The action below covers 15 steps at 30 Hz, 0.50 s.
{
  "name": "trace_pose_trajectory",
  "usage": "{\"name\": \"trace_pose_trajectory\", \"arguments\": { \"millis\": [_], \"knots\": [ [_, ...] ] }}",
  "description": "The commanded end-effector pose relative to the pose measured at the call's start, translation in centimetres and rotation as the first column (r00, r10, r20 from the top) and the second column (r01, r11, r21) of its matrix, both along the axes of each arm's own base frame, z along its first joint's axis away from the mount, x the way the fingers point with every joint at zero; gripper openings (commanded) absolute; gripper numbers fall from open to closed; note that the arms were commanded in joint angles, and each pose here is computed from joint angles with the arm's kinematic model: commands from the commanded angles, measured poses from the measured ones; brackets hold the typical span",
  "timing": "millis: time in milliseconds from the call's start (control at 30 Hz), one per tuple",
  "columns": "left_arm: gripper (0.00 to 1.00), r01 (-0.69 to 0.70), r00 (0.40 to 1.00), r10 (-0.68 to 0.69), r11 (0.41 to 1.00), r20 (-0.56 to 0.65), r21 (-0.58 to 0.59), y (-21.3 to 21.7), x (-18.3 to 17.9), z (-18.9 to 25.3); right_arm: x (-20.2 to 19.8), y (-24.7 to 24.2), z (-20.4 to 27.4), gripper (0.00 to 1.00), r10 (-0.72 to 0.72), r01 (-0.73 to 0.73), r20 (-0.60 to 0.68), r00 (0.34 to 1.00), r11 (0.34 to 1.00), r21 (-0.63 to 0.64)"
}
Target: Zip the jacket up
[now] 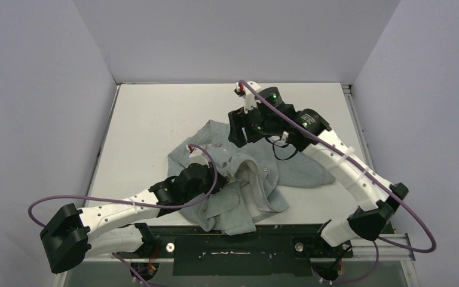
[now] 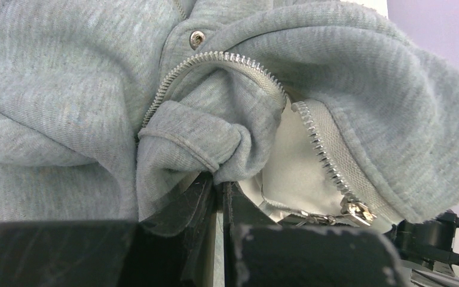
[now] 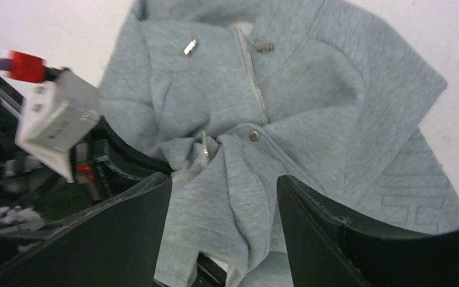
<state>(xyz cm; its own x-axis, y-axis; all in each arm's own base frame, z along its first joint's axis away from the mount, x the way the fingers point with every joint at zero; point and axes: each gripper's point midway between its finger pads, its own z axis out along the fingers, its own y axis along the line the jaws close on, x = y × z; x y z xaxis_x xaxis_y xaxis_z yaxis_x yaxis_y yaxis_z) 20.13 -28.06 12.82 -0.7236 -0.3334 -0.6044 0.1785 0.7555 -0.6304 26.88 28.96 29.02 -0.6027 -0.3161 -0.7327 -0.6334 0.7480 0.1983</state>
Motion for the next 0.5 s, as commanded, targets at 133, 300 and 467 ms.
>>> {"name": "trace_pose_trajectory", "arguments": {
  "millis": [133, 300, 467],
  "knots": [
    [0.00, 0.000, 0.998, 0.003, 0.999, 0.061, -0.054, -1.1, 1.2, 2.9, -1.8, -0.3, -3.5, 0.81, 0.093, -0.121, -0.172, 0.981, 0.979, -0.162],
    [0.00, 0.003, 0.998, 0.001, 0.998, 0.061, -0.067, -1.4, 1.3, 3.0, -3.1, 0.3, -4.0, 0.83, 0.136, -0.169, -0.209, 0.968, 0.974, -0.150],
    [0.00, 0.013, 0.998, -0.009, 0.998, 0.054, -0.063, -1.8, 1.3, 2.8, -4.3, 0.0, -4.8, 0.81, 0.153, -0.194, -0.239, 0.959, 0.968, -0.160]
  ]
}}
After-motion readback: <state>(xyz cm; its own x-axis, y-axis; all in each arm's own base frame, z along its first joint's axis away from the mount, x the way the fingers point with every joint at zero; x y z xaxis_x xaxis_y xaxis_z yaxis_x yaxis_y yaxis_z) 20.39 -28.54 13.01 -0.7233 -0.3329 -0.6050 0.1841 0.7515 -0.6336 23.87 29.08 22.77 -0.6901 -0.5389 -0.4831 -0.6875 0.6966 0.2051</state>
